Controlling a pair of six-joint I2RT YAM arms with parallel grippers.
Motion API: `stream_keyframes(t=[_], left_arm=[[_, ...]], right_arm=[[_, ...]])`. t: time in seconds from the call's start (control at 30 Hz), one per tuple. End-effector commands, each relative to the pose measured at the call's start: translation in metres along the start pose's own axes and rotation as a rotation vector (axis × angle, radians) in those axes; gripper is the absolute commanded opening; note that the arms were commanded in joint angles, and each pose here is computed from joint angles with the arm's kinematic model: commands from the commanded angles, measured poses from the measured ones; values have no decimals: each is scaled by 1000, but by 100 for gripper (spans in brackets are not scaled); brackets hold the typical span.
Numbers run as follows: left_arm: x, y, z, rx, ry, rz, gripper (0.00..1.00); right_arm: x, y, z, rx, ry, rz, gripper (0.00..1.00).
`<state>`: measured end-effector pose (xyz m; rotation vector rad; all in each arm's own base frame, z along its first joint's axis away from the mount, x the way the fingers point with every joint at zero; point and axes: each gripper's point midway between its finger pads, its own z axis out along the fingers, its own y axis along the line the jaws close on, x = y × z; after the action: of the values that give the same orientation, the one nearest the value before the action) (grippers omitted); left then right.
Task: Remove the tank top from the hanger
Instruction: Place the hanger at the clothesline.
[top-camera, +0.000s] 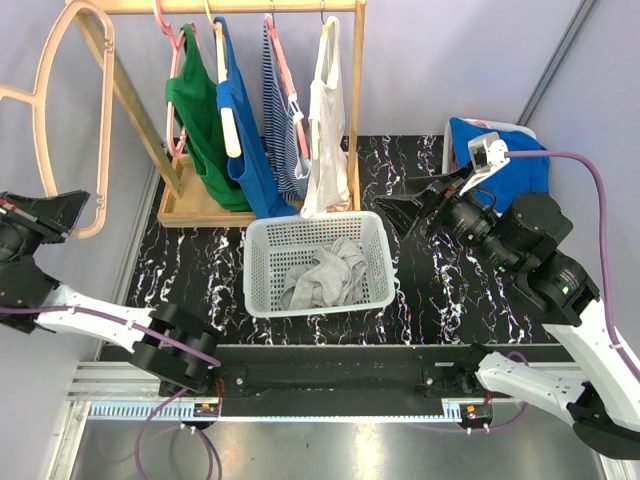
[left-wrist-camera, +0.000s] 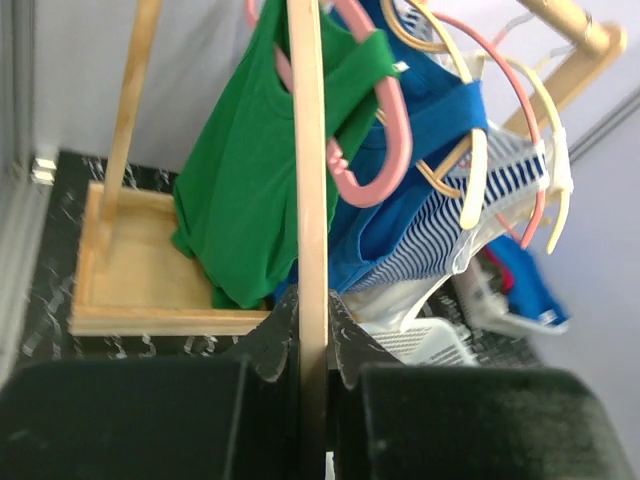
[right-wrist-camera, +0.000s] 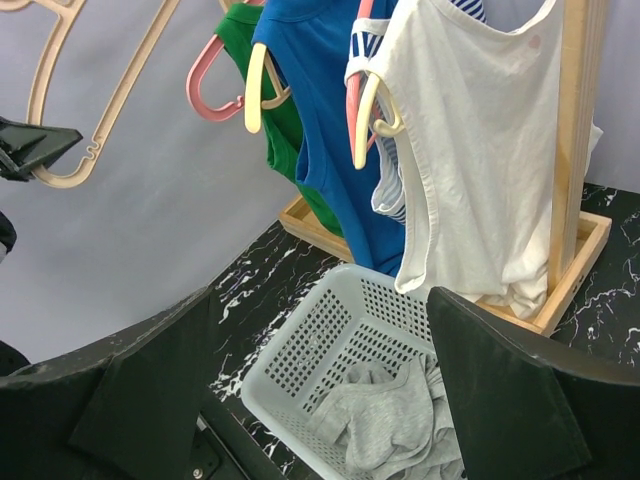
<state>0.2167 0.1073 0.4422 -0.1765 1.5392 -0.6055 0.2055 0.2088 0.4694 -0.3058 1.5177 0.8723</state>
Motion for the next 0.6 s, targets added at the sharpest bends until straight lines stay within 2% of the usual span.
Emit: stream_keyframes(t=[0.0, 0.1, 0.27, 0.4, 0.57], left_arm=[[40, 1, -14, -57, 163, 344, 0], [54, 8, -15, -55, 164, 350, 0], [80, -7, -12, -22, 171, 432, 0], [55, -7, -2, 29, 116, 333, 0], [26, -4, 14, 99, 118, 240, 0]], right_arm=[[-14, 5, 2, -17, -51, 10, 93], [-13, 4, 7, -15, -45, 18, 93], [-10, 10, 12, -42, -33, 34, 93], [-2, 12, 20, -59, -16, 64, 93], [1, 13, 26, -67, -14, 84, 93]])
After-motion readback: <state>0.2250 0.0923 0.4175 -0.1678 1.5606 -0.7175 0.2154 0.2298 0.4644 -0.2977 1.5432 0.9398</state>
